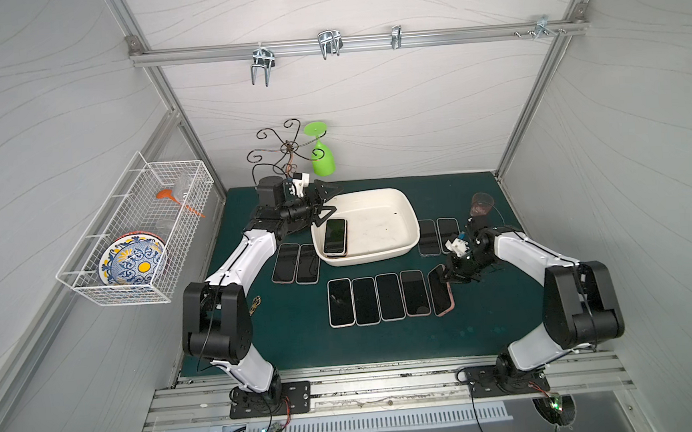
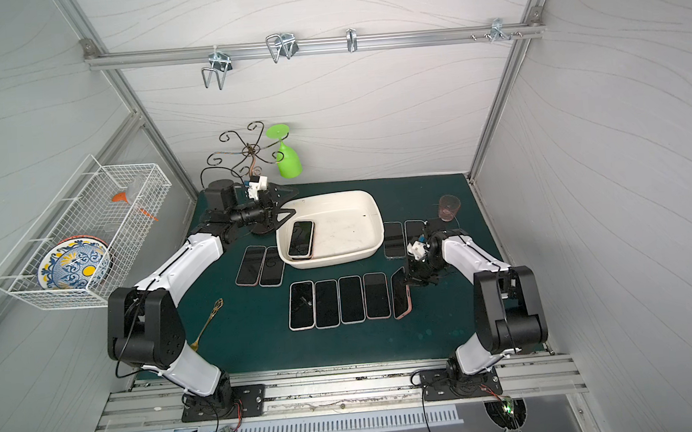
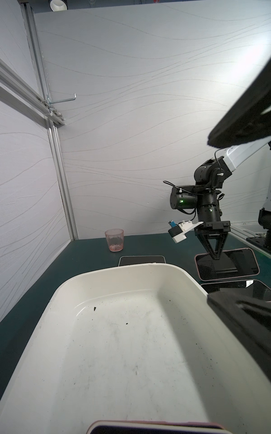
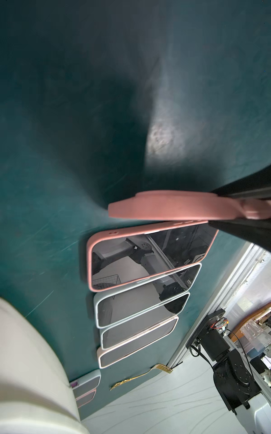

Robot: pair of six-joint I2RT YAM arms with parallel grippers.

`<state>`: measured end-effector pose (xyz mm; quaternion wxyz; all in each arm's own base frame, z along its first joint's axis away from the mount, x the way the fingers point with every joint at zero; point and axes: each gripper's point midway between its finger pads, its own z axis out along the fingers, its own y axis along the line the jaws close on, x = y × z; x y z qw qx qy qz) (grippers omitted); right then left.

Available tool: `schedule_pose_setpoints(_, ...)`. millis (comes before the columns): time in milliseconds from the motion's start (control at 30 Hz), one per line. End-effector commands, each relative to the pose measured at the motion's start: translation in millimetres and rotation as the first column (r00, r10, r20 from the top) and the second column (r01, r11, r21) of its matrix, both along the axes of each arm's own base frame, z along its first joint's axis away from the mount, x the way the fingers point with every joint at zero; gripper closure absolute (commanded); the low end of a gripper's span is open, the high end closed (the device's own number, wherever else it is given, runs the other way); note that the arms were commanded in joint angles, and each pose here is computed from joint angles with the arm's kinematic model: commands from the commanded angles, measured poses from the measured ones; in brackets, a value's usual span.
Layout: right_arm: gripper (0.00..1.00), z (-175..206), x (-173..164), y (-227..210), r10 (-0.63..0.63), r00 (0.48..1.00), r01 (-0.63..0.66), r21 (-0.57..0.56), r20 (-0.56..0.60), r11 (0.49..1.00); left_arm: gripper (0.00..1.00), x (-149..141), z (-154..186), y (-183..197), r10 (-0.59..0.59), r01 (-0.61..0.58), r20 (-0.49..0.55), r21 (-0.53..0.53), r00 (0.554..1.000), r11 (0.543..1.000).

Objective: Take the phone out of the storage box
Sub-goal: Place the phone at the center of the board.

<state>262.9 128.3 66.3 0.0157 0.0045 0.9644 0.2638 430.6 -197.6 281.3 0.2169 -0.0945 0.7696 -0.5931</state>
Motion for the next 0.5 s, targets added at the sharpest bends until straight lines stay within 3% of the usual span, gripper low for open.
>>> schedule_pose_setpoints(0,1.0,-17,4,6,0.027,1.0,-0.027,-0.016,-0.003,1.0,0.0,-5,16,-2,-0.013,0.013,0.08,0.005,0.997,1.0)
schedule_pose_setpoints(333,1.0,-27,2,7,0.027,0.999,-0.028,-0.014,-0.025,1.0,0.0,-6,8,-2,-0.02,0.019,0.067,0.008,0.998,1.0)
schedule_pose_setpoints(400,0.96,-29,1,5,0.026,0.999,-0.026,-0.025,-0.033,0.999,0.0,-6,7,-2,-0.019,0.018,0.064,0.011,0.998,1.0)
schedule_pose_setpoints(467,0.84,-31,-1,1,0.018,0.999,-0.02,-0.045,-0.045,0.999,0.0,-6,5,-2,-0.017,0.016,0.059,0.015,0.998,1.0)
